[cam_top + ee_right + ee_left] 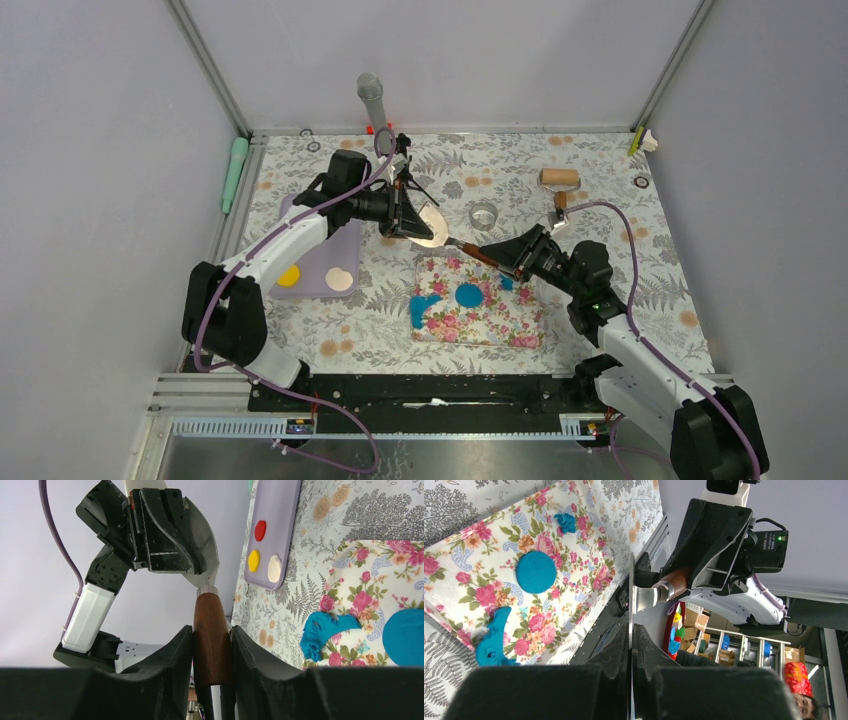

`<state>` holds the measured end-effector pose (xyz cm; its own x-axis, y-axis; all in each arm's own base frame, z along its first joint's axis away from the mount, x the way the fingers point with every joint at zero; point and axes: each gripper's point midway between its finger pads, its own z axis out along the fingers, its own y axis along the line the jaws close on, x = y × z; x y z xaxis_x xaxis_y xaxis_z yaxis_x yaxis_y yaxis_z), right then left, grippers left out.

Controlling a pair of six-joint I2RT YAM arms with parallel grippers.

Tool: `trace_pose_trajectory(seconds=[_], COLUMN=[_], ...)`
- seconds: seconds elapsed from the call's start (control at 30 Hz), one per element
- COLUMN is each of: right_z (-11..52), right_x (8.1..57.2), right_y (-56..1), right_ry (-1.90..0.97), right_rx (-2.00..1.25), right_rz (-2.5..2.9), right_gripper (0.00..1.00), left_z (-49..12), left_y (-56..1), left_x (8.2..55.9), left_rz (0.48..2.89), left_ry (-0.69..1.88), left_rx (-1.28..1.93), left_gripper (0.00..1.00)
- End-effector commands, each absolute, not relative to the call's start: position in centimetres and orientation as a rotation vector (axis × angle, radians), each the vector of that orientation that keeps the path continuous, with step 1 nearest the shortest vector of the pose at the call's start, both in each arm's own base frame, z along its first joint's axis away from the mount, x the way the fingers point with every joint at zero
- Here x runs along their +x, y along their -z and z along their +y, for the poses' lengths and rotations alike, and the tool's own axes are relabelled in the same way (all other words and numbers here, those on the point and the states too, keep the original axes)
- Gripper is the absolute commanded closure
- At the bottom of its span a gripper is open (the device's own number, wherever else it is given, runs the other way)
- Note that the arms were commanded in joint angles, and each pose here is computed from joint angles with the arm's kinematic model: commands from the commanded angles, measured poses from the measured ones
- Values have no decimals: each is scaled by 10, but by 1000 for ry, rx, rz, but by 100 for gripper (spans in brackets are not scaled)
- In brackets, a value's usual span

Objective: Roll out the dumpling wrappers from the dough
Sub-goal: Pick up the spatula from the center of the board.

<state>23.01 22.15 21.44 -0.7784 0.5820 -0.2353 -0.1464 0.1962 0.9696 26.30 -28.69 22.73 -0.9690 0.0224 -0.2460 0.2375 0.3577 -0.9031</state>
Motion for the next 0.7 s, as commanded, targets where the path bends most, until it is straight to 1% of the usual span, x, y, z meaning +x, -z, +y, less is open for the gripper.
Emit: trace_pose_trajectory(seconds=[0.0, 0.07, 0.13, 0.33, 0.43, 0.53, 0.6, 0.67], right_z=[225, 226, 227, 230, 231, 231, 231, 231], right_x=[230, 229, 228, 224, 224, 224, 225, 225], right_y=[-238, -237, -238, -237, -236, -235, -235, -234], right_ry=[-1672, -1678, -1689, -1703, -1703, -1699, -1698, -1699], right_rx=[310, 306, 289, 250, 238, 242, 243, 249], right_rz=[1836, 1839, 1836, 1859, 1869, 1870, 1871, 1866], right_gripper=[66, 67, 65, 49, 45, 45, 49, 57], left_z=[-289, -289, -290, -290, -290, -290, -290, -290], left_y=[-250, -250, -251, -249, -248, -247, -247, -247], left_x=[254, 255, 255, 256, 256, 255, 255, 254], left_rz=[2343, 2343, 2343, 2356, 2368, 2369, 2367, 2370], left_ry=[1715, 1715, 1716, 1720, 1715, 1718, 1721, 1727], left_rx=[343, 342, 342, 342, 343, 346, 350, 353], left_gripper=[100, 100, 100, 100, 100, 100, 100, 100])
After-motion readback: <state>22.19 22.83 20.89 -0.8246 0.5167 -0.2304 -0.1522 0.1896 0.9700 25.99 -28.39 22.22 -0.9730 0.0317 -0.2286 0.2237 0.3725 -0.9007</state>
